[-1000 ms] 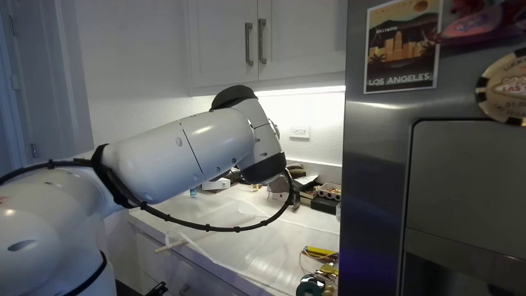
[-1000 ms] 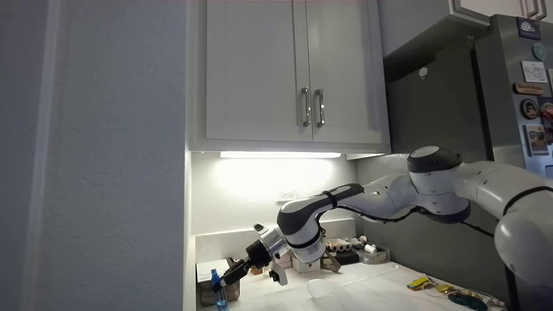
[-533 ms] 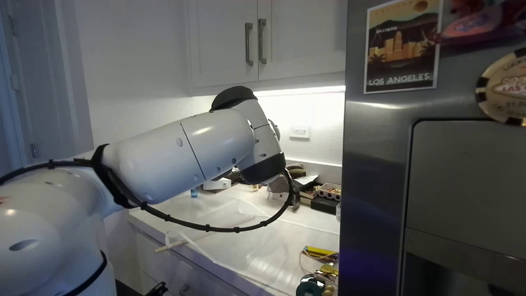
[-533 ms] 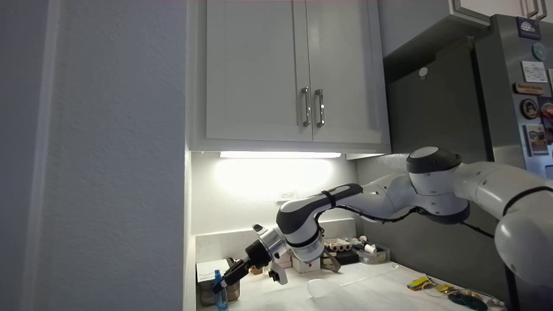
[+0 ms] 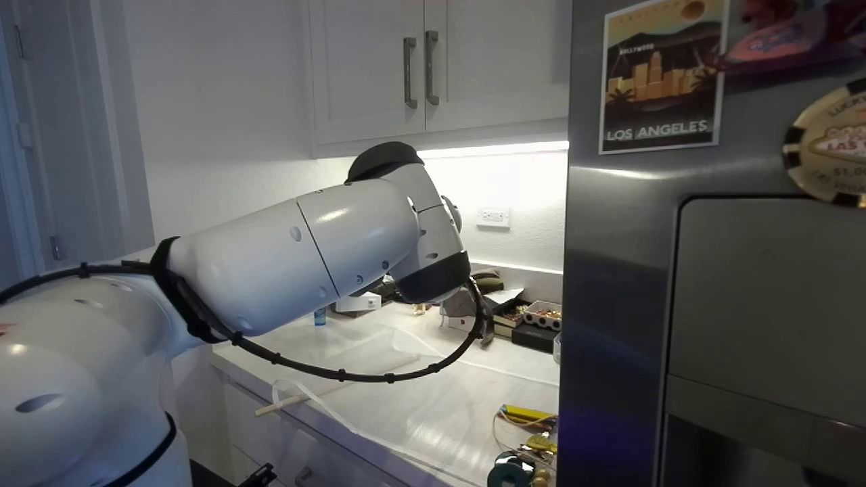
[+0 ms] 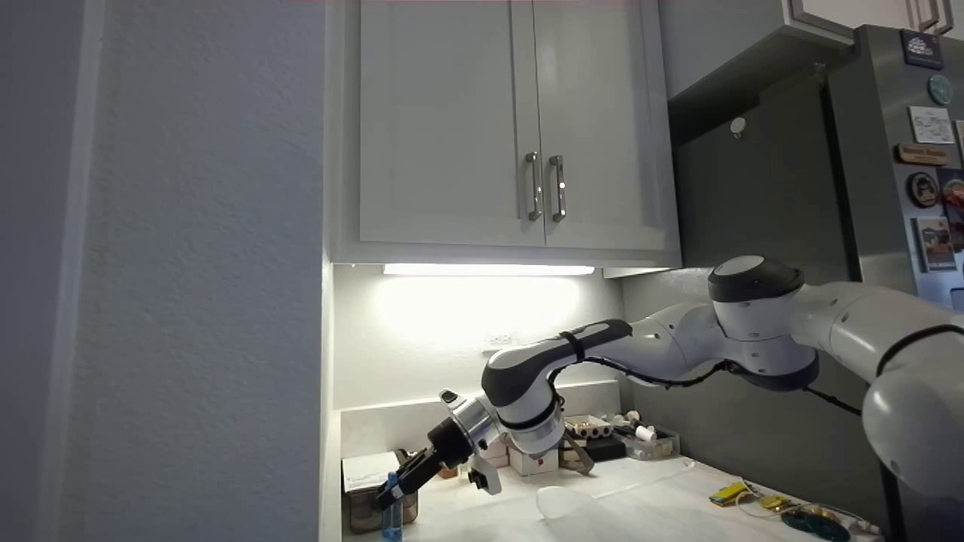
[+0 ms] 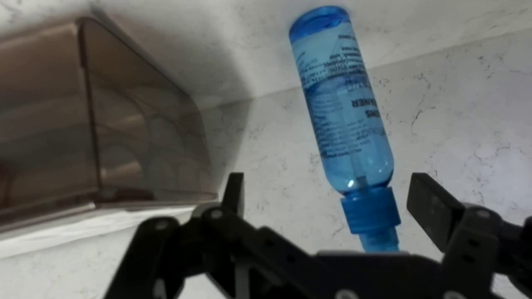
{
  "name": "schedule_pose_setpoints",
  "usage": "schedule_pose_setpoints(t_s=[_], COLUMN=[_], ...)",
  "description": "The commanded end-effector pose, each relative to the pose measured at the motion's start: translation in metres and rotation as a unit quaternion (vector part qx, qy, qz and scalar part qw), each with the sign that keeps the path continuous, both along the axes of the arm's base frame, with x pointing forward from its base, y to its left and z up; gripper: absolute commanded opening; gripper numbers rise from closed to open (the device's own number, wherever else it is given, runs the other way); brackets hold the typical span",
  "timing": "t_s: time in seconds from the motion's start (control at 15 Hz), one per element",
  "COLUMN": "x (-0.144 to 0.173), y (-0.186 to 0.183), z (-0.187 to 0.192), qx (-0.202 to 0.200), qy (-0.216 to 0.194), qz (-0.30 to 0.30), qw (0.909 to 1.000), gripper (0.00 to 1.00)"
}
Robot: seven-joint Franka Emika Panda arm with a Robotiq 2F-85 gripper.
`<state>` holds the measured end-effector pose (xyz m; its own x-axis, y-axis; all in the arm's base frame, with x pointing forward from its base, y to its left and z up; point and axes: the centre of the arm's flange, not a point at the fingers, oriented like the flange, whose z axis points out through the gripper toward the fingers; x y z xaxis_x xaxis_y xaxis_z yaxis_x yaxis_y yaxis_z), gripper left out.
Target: Place the blue bottle upright on the bottom right corner of the counter, hang the white object on the side of the fridge
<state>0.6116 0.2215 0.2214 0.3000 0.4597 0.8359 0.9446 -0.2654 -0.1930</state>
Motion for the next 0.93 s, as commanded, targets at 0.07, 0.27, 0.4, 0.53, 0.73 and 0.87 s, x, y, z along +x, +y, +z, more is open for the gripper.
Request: schedule_pose_setpoints(t_s=[0.07, 0.27, 0.4, 0.53, 0.73, 0.87], x=[0.0, -0.005, -0.009, -0.013, -0.016, -0.022], y=[0.004, 0.008, 0.012, 0.014, 0.017, 0.016], z=[0.009, 0.015, 0.019, 0.022, 0.028, 0.031], qx=[-0.007, -0.009, -0.015, -0.022, -0.029, -0.031], qy=[-0.009, -0.022, -0.04, -0.061, -0.088, -0.107], qz=[0.011, 0.015, 0.022, 0.028, 0.03, 0.027], qw=[0.9999, 0.9996, 0.9989, 0.9975, 0.9952, 0.9934], gripper=[1.0, 1.0, 1.0, 1.0, 1.0, 1.0])
